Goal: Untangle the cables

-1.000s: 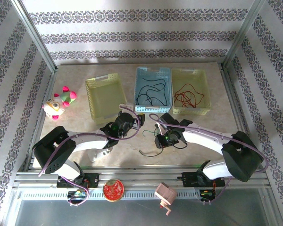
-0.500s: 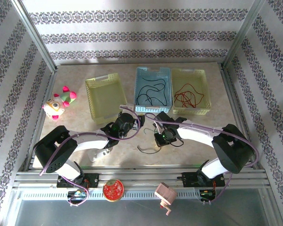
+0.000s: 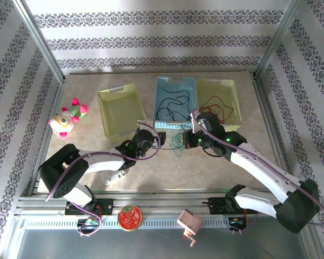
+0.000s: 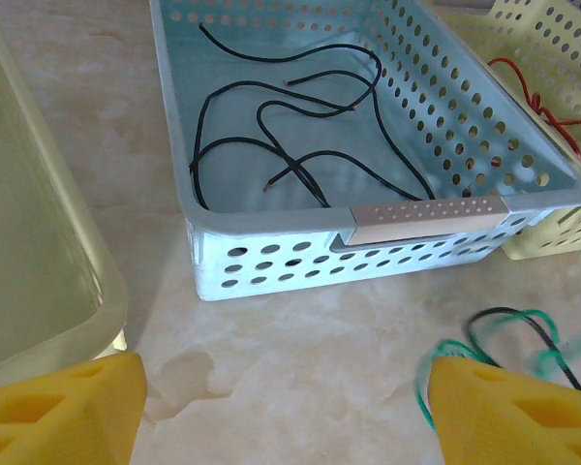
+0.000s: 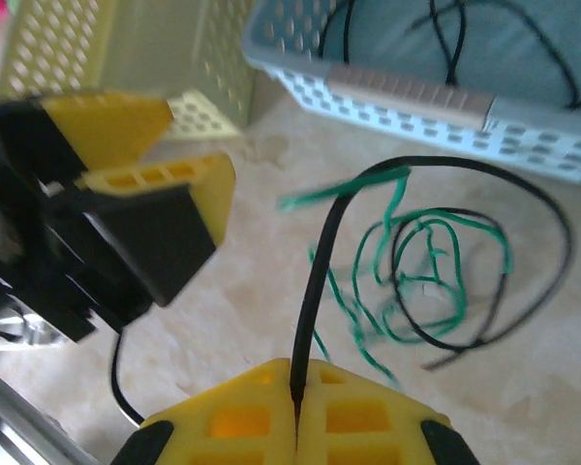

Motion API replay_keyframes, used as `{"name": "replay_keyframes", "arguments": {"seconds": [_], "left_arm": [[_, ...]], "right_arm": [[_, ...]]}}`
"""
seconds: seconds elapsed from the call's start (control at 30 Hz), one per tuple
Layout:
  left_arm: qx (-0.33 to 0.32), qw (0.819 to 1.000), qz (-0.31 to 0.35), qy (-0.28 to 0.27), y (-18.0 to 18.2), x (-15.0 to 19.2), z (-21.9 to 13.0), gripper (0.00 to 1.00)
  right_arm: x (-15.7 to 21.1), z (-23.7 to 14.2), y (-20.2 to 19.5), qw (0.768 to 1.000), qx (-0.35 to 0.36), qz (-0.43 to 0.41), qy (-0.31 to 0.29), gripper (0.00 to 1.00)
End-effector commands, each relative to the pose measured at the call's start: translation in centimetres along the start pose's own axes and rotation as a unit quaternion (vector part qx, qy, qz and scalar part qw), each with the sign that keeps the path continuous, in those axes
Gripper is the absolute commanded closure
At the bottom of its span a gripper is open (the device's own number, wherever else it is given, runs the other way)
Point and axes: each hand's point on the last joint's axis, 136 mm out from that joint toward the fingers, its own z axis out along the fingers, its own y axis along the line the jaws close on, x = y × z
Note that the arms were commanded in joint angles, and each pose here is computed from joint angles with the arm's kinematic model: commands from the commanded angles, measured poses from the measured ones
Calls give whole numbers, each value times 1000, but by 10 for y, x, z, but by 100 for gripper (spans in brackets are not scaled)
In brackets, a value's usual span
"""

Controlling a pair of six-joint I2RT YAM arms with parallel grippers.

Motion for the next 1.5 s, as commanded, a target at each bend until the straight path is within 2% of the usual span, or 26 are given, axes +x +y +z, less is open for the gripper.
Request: {"name": "replay_keyframes", "arguments": {"seconds": [0.0, 0.2, 0.4, 0.63, 0.83, 0.93, 1.2, 1.4, 1.47], "left_arm": [[1, 1000, -12, -4, 4, -1, 0, 24], [35, 999, -4, 1, -9, 2, 2, 24], [84, 996, 1, 15, -28, 6, 4, 25], [102, 994, 7, 29, -35, 12, 6, 25], [171, 981, 49, 80, -62, 37, 14, 27], [176, 976, 67, 105, -67, 50, 22, 28], [199, 970, 84, 112, -87, 54, 48, 31], [175, 973, 74, 129, -80, 73, 68, 47], [162, 974, 71, 140, -74, 84, 71, 59]], "right_arm": [[-32, -27, 22, 997, -59, 6, -57, 100], [-54, -52, 21, 987, -104, 60, -109, 100], [-51, -51, 14, 984, -110, 86, -114, 100], [-66, -69, 12, 976, -110, 94, -165, 100], [-66, -65, -2, 973, -92, 125, -169, 100], [-66, -62, -10, 969, -88, 153, -171, 100], [-64, -60, -25, 958, -97, 209, -173, 100], [-68, -72, -29, 951, -99, 223, -192, 100], [-72, -79, -30, 947, -99, 226, -204, 100]]}}
